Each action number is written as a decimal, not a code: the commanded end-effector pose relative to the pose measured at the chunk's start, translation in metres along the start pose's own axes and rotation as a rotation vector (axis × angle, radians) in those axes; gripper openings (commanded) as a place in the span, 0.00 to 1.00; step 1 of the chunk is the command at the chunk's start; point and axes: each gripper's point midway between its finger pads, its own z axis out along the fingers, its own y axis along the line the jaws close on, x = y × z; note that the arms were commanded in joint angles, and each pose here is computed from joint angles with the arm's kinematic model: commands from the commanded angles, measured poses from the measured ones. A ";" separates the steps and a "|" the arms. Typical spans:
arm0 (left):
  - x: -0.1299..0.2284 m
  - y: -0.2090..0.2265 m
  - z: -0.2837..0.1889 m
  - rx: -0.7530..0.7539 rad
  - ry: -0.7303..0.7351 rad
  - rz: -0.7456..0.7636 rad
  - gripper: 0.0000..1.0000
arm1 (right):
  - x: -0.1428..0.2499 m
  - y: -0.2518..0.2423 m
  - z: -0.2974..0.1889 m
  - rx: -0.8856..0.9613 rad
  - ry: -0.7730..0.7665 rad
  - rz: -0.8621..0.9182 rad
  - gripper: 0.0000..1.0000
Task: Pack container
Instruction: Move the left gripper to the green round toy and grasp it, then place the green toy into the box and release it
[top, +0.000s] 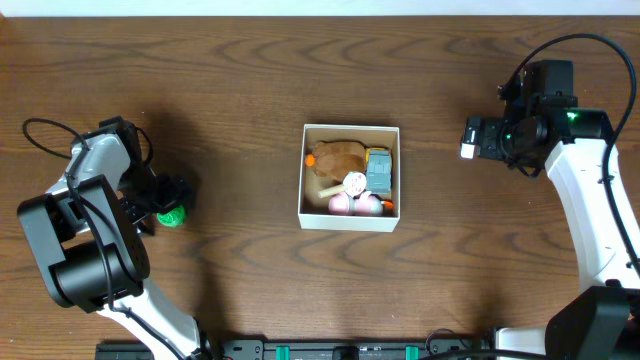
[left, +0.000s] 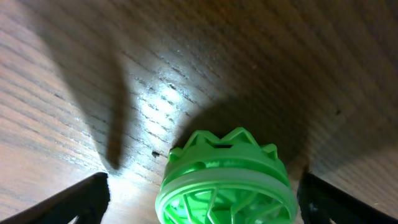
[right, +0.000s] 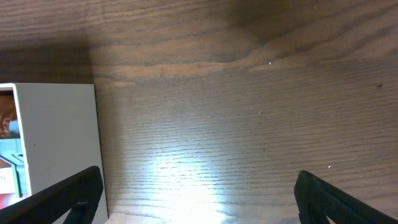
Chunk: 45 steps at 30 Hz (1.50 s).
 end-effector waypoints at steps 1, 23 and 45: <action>0.005 0.003 0.005 -0.009 0.030 0.011 0.84 | 0.002 0.001 0.001 -0.007 0.008 -0.013 0.99; 0.009 0.004 0.005 -0.014 0.047 0.011 0.41 | 0.002 0.001 0.001 -0.007 0.007 -0.013 0.99; 0.045 -0.136 -0.172 0.113 -0.381 0.438 0.28 | -0.002 0.001 0.001 -0.009 -0.010 -0.014 0.99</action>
